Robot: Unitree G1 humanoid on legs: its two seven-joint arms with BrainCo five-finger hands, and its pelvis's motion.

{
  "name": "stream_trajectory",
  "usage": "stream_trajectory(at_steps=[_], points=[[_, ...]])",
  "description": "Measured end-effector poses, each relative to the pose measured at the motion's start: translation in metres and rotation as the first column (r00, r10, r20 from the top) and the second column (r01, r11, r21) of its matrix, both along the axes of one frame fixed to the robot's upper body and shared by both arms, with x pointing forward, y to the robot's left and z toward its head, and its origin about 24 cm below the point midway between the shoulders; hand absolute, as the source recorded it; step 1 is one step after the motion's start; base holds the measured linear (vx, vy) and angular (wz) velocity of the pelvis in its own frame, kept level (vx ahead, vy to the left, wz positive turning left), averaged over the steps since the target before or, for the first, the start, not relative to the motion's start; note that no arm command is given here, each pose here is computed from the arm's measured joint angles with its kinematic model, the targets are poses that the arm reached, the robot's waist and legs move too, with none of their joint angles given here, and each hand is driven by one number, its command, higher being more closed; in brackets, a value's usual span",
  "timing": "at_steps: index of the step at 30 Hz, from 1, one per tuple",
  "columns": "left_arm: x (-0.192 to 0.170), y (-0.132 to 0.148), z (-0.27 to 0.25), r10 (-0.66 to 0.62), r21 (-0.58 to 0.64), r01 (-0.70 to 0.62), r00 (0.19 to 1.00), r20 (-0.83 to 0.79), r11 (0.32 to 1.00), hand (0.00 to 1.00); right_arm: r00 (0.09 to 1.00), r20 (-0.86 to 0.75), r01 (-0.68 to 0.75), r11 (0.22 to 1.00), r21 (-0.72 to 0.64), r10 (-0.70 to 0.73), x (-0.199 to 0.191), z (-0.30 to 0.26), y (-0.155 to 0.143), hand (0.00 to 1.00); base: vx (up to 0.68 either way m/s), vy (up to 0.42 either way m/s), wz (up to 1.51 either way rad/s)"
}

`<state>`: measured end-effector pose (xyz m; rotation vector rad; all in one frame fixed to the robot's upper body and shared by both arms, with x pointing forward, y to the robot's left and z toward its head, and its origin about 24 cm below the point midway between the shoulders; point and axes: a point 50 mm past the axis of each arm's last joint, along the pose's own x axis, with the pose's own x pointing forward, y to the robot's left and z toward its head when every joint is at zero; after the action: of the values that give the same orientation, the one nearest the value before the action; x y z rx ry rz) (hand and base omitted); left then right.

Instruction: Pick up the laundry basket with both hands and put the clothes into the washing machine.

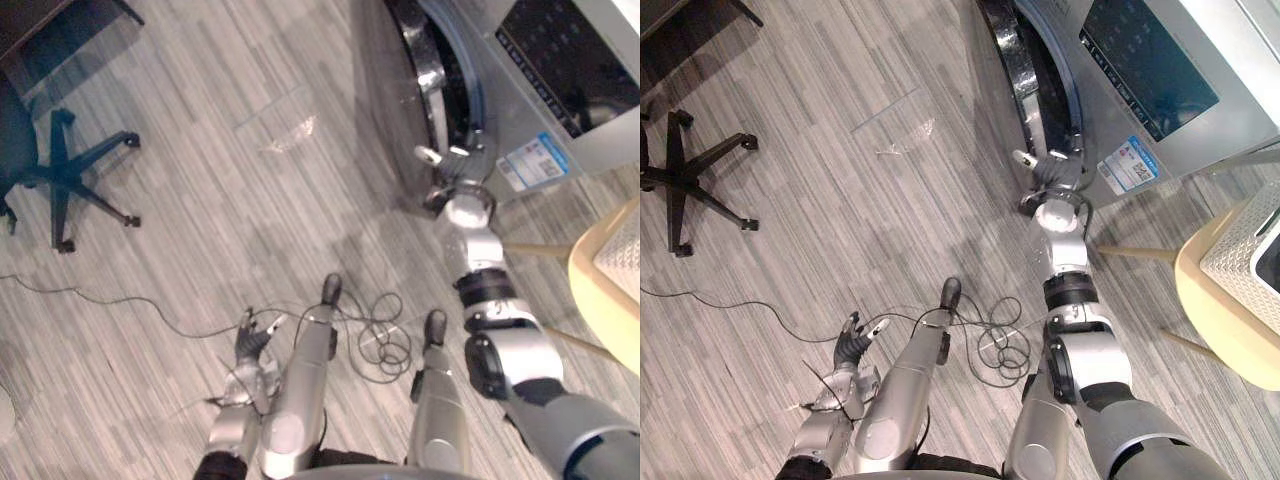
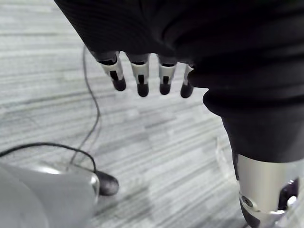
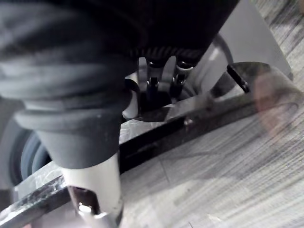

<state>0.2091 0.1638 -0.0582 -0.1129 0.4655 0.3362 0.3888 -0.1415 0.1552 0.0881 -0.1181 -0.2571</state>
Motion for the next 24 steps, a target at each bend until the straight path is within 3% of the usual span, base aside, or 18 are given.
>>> stream_trajectory(at_steps=[5, 9, 18, 24], points=[[0.001, -0.005, 0.001, -0.006, -0.012, 0.006, 1.0, 0.006, 1.0, 0.0, 0.923, -0.047, -0.383, 0.924, -0.018, 0.382, -0.029, -0.028, 0.096, 0.0, 0.07, -0.105, 0.21], [0.002, -0.012, 0.001, -0.007, -0.036, 0.007, 1.0, 0.003, 0.999, 0.0, 0.841, -0.018, -0.54, 0.841, 0.023, 0.541, -0.051, -0.032, 0.132, 0.0, 0.13, -0.069, -0.02], [-0.001, -0.009, -0.008, -0.008, -0.017, 0.008, 0.999, -0.049, 1.0, 0.0, 0.832, 0.055, -0.555, 0.826, 0.097, 0.552, -0.071, -0.04, 0.119, 0.0, -0.03, -0.028, -0.14], [0.016, 0.01, -0.006, -0.013, 0.117, 0.023, 0.996, -0.084, 0.993, 0.0, 0.882, -0.111, -0.428, 0.878, 0.215, 0.457, -0.11, -0.109, 0.075, 0.0, -0.07, -0.023, -0.34]])
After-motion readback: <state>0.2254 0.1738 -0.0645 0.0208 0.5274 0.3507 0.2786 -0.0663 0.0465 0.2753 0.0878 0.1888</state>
